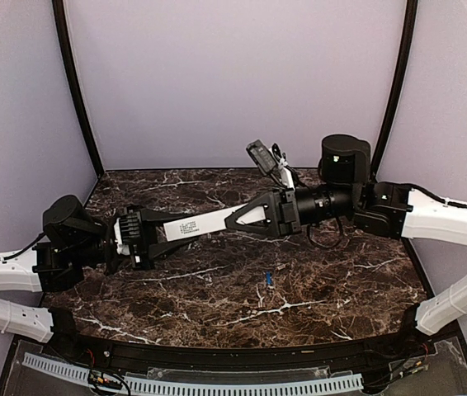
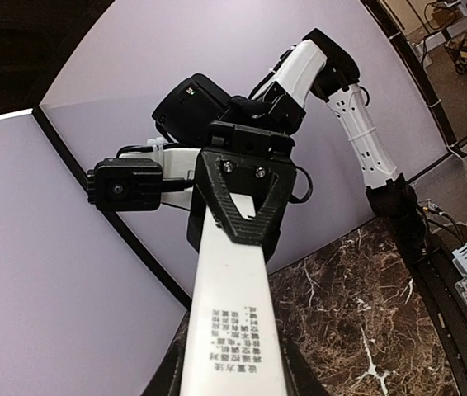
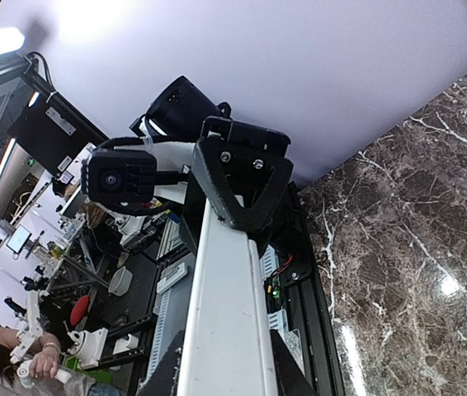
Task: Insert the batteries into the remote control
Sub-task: Pass from the right arm to the left
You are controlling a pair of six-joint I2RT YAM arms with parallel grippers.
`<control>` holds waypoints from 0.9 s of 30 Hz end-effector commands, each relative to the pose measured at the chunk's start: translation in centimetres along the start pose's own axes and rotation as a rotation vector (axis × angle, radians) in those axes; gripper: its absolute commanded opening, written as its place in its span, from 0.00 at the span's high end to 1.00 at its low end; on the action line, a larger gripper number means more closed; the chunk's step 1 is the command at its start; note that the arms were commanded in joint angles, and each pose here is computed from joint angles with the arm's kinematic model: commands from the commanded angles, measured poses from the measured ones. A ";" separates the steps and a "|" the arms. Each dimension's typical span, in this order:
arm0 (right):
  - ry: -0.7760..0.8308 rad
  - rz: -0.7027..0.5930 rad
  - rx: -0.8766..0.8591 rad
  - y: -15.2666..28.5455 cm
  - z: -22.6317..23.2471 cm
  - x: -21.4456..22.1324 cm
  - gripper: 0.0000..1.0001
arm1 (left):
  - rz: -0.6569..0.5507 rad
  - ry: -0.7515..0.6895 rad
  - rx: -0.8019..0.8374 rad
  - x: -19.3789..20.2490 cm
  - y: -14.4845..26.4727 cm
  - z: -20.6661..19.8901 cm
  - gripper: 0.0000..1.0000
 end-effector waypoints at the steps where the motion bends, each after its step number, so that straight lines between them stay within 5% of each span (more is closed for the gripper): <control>1: 0.014 -0.033 -0.004 0.0 -0.1 -0.4 1.00 | -0.012 -0.025 0.031 0.2 0.4 -0.6 0.85; 3: 0.012 -0.032 -0.002 0.0 -0.1 -0.4 1.00 | -0.011 -0.022 0.030 0.2 0.5 -0.6 0.98; 5: 0.011 -0.031 0.008 0.0 -0.2 -0.3 1.00 | -0.011 -0.021 0.022 0.0 0.6 -0.6 1.00; 6: 0.005 -0.028 0.025 0.0 -0.2 -0.3 0.91 | -0.006 -0.016 0.021 0.1 0.6 -0.6 1.00; 10: -0.014 -0.025 0.146 0.3 -1.0 -0.3 0.17 | 0.020 0.009 0.001 -0.2 0.6 -0.3 1.00; 11: -0.017 -0.030 0.158 0.2 -1.1 -0.4 0.05 | 0.026 0.011 0.003 -0.1 0.7 -0.3 1.00; 18: -0.030 0.021 0.144 -2.3 -2.5 -0.7 0.02 | 0.031 0.023 -0.035 -0.3 0.3 0.2 1.00; 27: -0.045 0.114 0.112 -2.7 -2.6 0.6 0.16 | 0.053 0.046 -0.109 -0.5 0.6 0.7 1.00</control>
Point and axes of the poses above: each gripper's point midway between its finger pads, its own y axis back along the fingers, its own z axis along the line the jaws close on, x = y × z, the point moved 10 cm from there along y, back along the fingers, and after that the axes turned 12 degrees about y, right-handed, at the moved point
